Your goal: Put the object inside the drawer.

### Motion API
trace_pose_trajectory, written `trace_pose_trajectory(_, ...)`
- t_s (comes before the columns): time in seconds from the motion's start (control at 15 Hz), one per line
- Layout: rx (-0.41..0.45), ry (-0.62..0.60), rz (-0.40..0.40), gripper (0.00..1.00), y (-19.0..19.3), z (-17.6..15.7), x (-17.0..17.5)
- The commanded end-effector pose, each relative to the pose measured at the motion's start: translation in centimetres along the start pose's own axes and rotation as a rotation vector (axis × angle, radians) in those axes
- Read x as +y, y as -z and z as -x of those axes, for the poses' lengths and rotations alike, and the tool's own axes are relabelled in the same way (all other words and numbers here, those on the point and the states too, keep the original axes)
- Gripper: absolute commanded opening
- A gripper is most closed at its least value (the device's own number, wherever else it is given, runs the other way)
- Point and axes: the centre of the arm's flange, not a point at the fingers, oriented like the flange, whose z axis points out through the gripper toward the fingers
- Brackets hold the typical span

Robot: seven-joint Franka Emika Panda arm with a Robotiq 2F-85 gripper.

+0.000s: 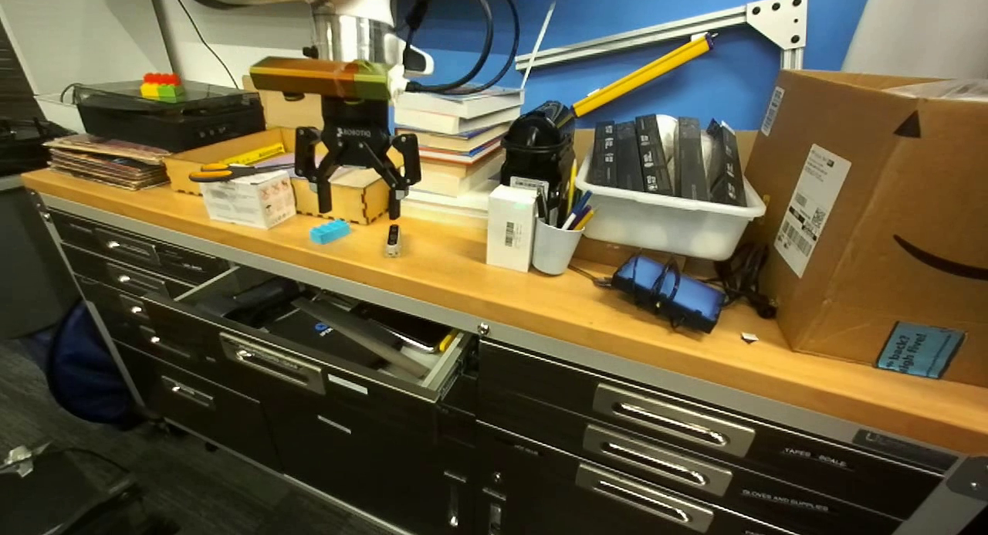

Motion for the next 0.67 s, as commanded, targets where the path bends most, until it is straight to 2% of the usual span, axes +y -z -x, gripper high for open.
trace_pose_trajectory(0.0,-0.006,0.066,-0.026,1.00,0.9,-9.4,-1.3)
trace_pose_trajectory(0.27,0.018,0.044,-0.021,1.00,-0.6,-15.8,-5.6)
trace_pose_trajectory(0.4,0.027,0.005,-0.007,1.00,-0.9,-17.3,-7.7)
trace_pose_trajectory(0.6,0.005,-0.003,-0.010,1.00,-1.5,-17.8,-11.0)
